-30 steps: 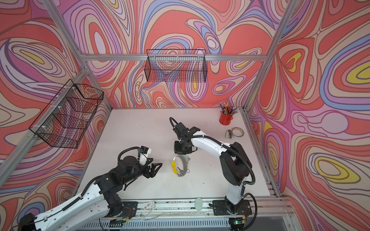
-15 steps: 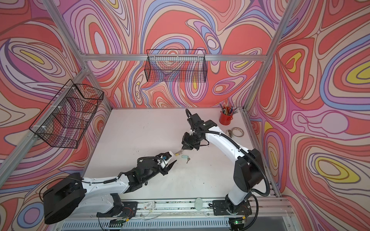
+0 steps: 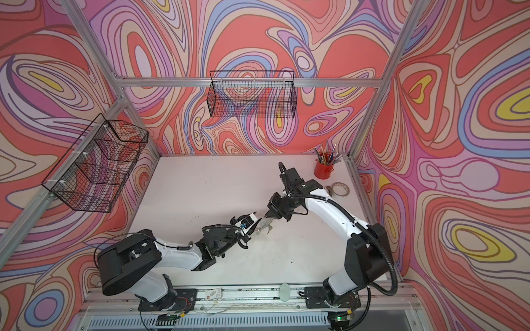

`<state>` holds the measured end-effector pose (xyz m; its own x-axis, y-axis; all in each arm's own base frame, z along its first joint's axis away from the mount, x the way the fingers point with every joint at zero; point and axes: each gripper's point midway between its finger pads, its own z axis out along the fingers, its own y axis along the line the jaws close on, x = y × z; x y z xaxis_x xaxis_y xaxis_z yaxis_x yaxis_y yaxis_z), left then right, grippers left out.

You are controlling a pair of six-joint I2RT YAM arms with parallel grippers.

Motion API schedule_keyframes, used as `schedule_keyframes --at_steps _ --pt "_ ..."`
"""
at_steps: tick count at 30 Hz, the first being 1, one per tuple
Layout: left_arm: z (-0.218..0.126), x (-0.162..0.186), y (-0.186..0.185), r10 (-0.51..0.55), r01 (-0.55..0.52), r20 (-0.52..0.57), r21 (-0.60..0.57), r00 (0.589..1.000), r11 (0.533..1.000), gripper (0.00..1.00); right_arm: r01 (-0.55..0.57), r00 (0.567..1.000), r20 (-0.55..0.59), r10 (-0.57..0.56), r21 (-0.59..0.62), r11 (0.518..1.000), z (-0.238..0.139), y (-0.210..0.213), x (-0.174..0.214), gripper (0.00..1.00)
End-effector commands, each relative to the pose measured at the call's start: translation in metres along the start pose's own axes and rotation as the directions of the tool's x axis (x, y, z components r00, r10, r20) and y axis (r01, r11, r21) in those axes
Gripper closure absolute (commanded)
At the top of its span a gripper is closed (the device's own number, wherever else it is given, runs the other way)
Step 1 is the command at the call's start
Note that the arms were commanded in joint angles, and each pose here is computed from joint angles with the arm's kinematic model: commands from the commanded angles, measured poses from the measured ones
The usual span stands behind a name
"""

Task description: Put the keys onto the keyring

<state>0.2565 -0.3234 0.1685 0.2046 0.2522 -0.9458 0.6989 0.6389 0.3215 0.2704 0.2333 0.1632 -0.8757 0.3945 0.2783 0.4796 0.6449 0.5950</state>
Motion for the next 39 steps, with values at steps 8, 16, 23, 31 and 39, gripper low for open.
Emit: schedule_keyframes --at_steps 8,16,23,31,39 --pt "-0.020 -0.028 -0.015 -0.077 0.069 0.071 0.111 0.995 0.991 0.60 -0.130 0.991 0.039 0.131 -0.040 0.991 -0.010 -0.006 -0.011 1.00" --pt "-0.006 -0.007 -0.030 -0.191 0.185 0.054 0.095 0.980 0.978 0.63 -0.169 0.983 0.058 0.171 -0.040 0.985 -0.011 -0.008 -0.014 1.00" --pt "0.012 0.009 -0.034 -0.184 0.183 0.012 0.066 0.983 0.981 0.60 -0.186 0.980 0.066 0.186 -0.013 0.982 -0.009 -0.021 -0.011 1.00" --pt "0.026 0.015 -0.044 -0.202 0.201 -0.003 0.095 0.979 0.975 0.60 -0.183 0.980 0.078 0.181 0.021 0.983 -0.010 -0.029 -0.011 1.00" --pt "0.032 0.009 -0.055 -0.194 0.190 0.014 0.158 0.981 0.969 0.66 -0.189 0.980 0.073 0.186 0.027 0.982 -0.005 -0.034 -0.011 1.00"
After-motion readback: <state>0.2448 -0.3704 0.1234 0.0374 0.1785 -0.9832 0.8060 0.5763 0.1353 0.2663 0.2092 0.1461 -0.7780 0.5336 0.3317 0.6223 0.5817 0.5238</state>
